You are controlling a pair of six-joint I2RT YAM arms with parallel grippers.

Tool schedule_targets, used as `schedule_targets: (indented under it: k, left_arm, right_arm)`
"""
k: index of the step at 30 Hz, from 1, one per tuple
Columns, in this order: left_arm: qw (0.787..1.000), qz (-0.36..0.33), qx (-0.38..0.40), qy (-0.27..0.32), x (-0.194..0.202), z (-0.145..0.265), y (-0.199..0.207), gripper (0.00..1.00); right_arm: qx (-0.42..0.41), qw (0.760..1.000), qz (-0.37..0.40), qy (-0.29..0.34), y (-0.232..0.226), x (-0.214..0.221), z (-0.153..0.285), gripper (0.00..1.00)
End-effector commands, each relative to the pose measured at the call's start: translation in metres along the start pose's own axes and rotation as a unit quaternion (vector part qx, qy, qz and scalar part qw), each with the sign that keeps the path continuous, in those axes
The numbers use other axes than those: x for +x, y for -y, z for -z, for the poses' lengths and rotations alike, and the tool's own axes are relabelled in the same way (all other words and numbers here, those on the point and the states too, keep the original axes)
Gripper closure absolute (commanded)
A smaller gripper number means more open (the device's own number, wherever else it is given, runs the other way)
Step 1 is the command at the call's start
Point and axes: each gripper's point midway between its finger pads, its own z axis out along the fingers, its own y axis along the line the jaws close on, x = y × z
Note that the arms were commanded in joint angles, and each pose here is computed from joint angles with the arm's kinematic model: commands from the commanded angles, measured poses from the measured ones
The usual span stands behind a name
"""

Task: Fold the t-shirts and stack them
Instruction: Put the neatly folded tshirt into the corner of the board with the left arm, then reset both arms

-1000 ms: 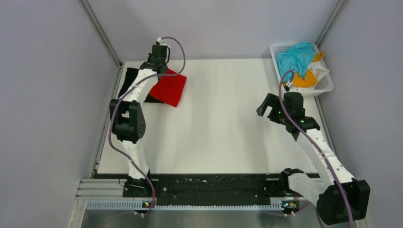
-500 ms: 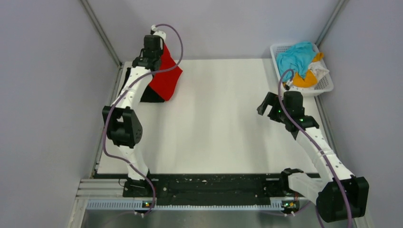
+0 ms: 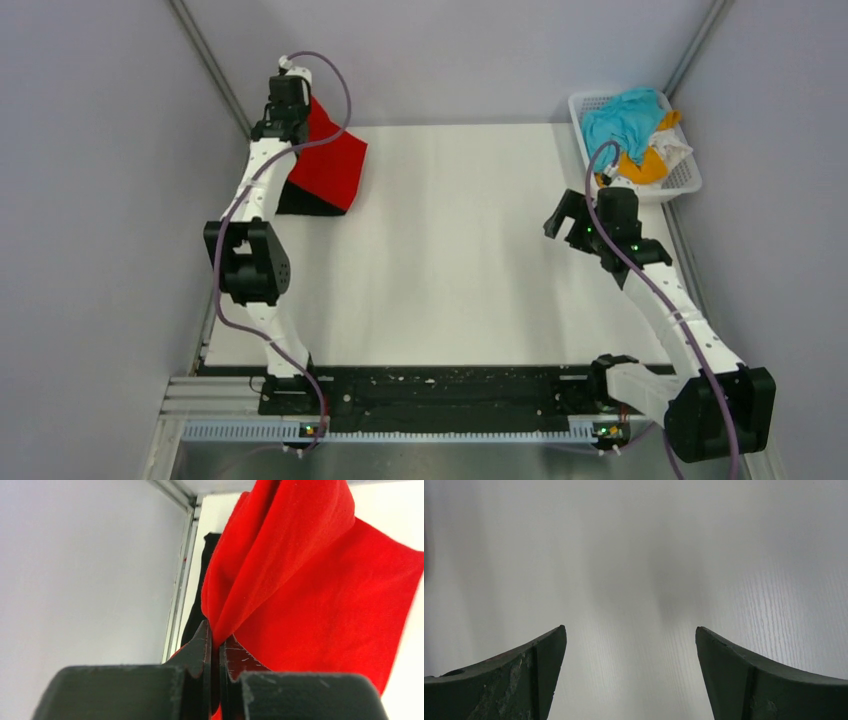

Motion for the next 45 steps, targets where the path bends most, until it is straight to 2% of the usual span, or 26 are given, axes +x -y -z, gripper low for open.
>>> schedule_targets:
  k: [1, 5, 6, 8, 9, 10, 11, 12, 13, 15, 20, 23, 26, 29, 31, 32, 38, 42, 45]
  left_arm:
    - [0.999, 0.03, -0.012, -0.014, 0.018, -0.035, -0.022, 1.0]
    - [0.998, 0.051, -0.003, -0.036, 0.043, -0.07, -0.031, 1.0]
    - [0.997, 0.06, -0.012, -0.038, 0.046, -0.078, -0.038, 0.94]
    - [0.994, 0.083, -0.048, -0.049, 0.05, -0.091, -0.059, 0.88]
    - [0.992, 0.091, -0.064, -0.063, 0.058, -0.099, -0.069, 0.81]
    - [0.989, 0.102, -0.08, -0.071, 0.06, -0.101, -0.081, 0.6]
    - [0.986, 0.115, -0.091, -0.074, 0.06, -0.099, -0.092, 0.24]
    - [0.984, 0.129, -0.097, -0.072, 0.057, -0.096, -0.101, 0.04]
    - [0.982, 0.146, -0.099, -0.065, 0.052, -0.091, -0.107, 0.02]
    - [0.978, 0.181, -0.091, -0.043, 0.037, -0.075, -0.113, 0.01]
    - [0.968, 0.249, 0.022, 0.034, -0.004, -0.028, -0.086, 0.01]
    - [0.951, 0.292, 0.089, 0.058, -0.014, -0.001, -0.065, 0.01]
    - [0.922, 0.336, 0.182, 0.056, -0.015, 0.028, -0.031, 0.01]
    - [0.896, 0.37, 0.242, 0.047, 0.0, 0.058, 0.002, 0.01]
    - [0.888, 0.386, 0.247, 0.041, 0.019, 0.077, 0.022, 0.01]
    - [0.887, 0.387, 0.25, 0.02, 0.043, 0.084, 0.038, 0.01]
    - [0.896, 0.352, 0.269, -0.023, 0.114, 0.142, 0.117, 0.01]
    - [0.87, 0.375, 0.311, -0.072, 0.151, 0.166, 0.144, 0.01]
    - [0.869, 0.375, 0.313, -0.082, 0.169, 0.174, 0.15, 0.01]
  right_arm:
    - [0.001, 0.999, 0.003, 0.035, -0.007, -0.032, 0.006, 0.01]
    - [0.001, 0.999, 0.004, 0.034, -0.009, -0.036, 0.006, 0.01]
    - [0.002, 0.999, 0.003, 0.034, -0.009, -0.037, 0.006, 0.01]
    - [0.002, 0.999, 0.002, 0.032, -0.009, -0.037, 0.006, 0.01]
    - [0.002, 1.0, 0.001, 0.03, -0.01, -0.037, 0.006, 0.01]
    - [0.003, 1.0, 0.0, 0.029, -0.01, -0.038, 0.007, 0.01]
    - [0.004, 1.0, -0.001, 0.029, -0.01, -0.038, 0.007, 0.01]
    - [0.005, 1.0, -0.002, 0.029, -0.01, -0.038, 0.008, 0.01]
    - [0.005, 1.0, -0.002, 0.03, -0.01, -0.039, 0.01, 0.01]
    - [0.008, 0.999, -0.005, 0.037, -0.01, -0.042, 0.014, 0.01]
    - [0.006, 0.998, -0.012, 0.06, -0.01, -0.05, 0.026, 0.01]
    - [0.008, 0.998, -0.022, 0.063, -0.008, -0.047, 0.028, 0.01]
    - [0.008, 0.998, -0.031, 0.063, -0.005, -0.041, 0.03, 0.01]
    - [0.008, 0.998, -0.032, 0.062, -0.001, -0.032, 0.03, 0.01]
    - [0.011, 0.997, -0.032, 0.062, 0.004, -0.024, 0.029, 0.01]
    - [0.014, 0.997, -0.032, 0.062, 0.007, -0.021, 0.028, 0.01]
    - [0.03, 0.996, -0.05, 0.064, 0.023, 0.002, 0.022, 0.01]
    - [0.044, 0.995, -0.058, 0.07, 0.035, 0.015, 0.017, 0.01]
    - [0.053, 0.994, -0.064, 0.07, 0.042, 0.024, 0.014, 0.01]
